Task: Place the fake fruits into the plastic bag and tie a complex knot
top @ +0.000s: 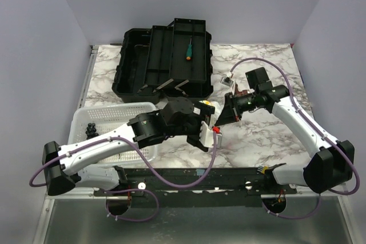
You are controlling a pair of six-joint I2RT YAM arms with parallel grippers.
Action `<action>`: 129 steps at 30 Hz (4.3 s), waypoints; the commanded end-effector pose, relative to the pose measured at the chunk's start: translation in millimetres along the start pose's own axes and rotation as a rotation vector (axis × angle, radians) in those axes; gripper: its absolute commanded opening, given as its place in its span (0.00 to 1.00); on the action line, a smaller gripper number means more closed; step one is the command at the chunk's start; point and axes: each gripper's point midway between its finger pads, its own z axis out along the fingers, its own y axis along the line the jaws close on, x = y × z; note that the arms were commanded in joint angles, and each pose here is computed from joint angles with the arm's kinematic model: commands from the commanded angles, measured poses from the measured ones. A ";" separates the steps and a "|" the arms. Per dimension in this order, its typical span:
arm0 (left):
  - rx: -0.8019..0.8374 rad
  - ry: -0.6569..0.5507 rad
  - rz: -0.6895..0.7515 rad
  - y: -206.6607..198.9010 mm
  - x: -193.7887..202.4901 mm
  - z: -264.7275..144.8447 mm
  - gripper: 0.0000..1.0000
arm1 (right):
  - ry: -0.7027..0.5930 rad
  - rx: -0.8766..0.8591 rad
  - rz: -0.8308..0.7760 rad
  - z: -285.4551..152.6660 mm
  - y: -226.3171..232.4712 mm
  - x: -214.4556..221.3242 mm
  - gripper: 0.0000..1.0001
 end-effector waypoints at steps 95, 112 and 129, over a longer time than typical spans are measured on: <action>-0.386 -0.245 -0.793 44.4 47.0 -164.4 0.00 | -0.088 -0.046 0.260 -42.1 -66.4 7.8 0.02; -0.197 -0.376 -1.200 57.5 38.0 -136.1 0.00 | -0.205 0.254 -0.366 -21.7 -10.6 -32.4 1.00; -0.047 -0.413 -1.298 54.7 28.7 -127.8 0.00 | -0.247 0.237 -0.762 77.8 0.2 -48.0 0.29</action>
